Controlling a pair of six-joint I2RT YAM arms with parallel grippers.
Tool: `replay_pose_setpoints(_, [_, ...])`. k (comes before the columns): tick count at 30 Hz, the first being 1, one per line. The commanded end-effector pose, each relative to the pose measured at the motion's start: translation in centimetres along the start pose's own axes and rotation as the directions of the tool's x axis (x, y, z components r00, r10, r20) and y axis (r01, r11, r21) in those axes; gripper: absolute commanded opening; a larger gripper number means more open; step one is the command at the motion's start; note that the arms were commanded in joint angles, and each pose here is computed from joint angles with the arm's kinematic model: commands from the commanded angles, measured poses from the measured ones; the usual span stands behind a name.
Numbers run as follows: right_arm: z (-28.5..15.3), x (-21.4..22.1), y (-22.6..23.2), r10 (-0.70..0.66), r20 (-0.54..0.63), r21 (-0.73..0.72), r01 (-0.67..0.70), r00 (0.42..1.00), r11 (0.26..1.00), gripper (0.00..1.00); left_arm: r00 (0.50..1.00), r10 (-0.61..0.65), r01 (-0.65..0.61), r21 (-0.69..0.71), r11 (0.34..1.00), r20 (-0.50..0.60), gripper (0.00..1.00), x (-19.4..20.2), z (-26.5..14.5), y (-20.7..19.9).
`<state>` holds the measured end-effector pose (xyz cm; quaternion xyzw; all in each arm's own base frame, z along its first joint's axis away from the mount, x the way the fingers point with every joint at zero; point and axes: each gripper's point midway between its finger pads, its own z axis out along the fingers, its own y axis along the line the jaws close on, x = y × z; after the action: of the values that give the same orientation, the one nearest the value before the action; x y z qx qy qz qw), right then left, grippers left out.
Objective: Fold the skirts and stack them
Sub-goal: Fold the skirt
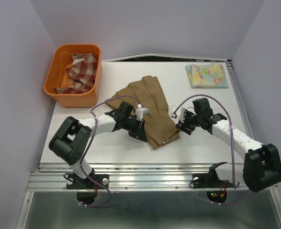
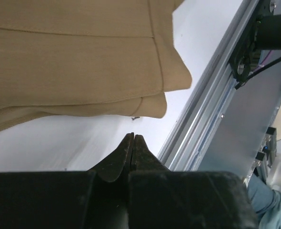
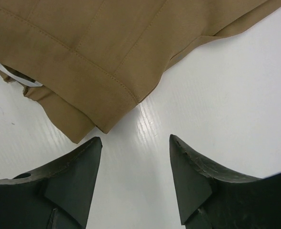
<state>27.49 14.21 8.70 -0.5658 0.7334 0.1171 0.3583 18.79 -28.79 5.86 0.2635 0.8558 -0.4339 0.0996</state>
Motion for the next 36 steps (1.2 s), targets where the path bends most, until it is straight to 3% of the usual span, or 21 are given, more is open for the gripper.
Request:
replay_pose_setpoints(1, [0.6, -1.2, -2.3, -0.122, 0.031, 0.093, 0.119, 0.992, 0.989, 0.64, 0.998, -0.05, 0.049, 0.029, 0.998, 0.041, 0.0, -1.8, 0.4, 0.4])
replay_pose_setpoints(11, [2.3, -1.1, -0.3, -0.316, 0.032, 0.066, 0.313, 0.948, 0.947, 0.66, 0.998, -0.069, 0.067, 0.106, 0.992, 0.009, 0.0, -1.1, 2.1, 0.8])
replay_pose_setpoints(22, [3.3, -0.2, 0.7, -0.374, 0.013, 0.051, 0.373, 0.927, 0.927, 0.69, 0.998, -0.04, 0.036, 0.092, 0.995, 0.045, 0.0, -1.8, 1.5, 0.5])
replay_pose_setpoints(24, [3.7, 0.0, 0.3, -0.361, 0.002, 0.069, 0.36, 0.933, 0.93, 0.63, 0.997, -0.057, 0.052, 0.092, 0.994, 0.049, 0.0, -2.0, 1.6, 0.6])
replay_pose_setpoints(26, [4.1, -0.4, -0.2, -0.354, -0.006, 0.086, 0.353, 0.935, 0.932, 0.45, 0.996, -0.066, 0.062, 0.079, 0.995, 0.054, 0.0, -2.3, 1.9, 1.0])
replay_pose_setpoints(27, [4.3, 0.0, -0.1, -0.333, -0.018, 0.071, 0.333, 0.943, 0.94, 0.29, 0.995, -0.077, 0.072, 0.076, 0.994, 0.063, 0.0, -2.7, 1.9, 1.2])
replay_pose_setpoints(31, [3.5, -0.7, 0.1, -0.317, -0.026, 0.06, 0.318, 0.948, 0.946, 0.01, 0.991, -0.107, 0.103, 0.059, 0.993, 0.081, 0.0, -3.1, 2.2, 2.0])
replay_pose_setpoints(36, [1.3, -0.8, 1.3, -0.299, -0.034, 0.02, 0.3, 0.953, 0.954, 0.01, 0.982, -0.156, 0.153, 0.035, 0.988, 0.108, 0.0, -3.2, 2.1, 2.8])
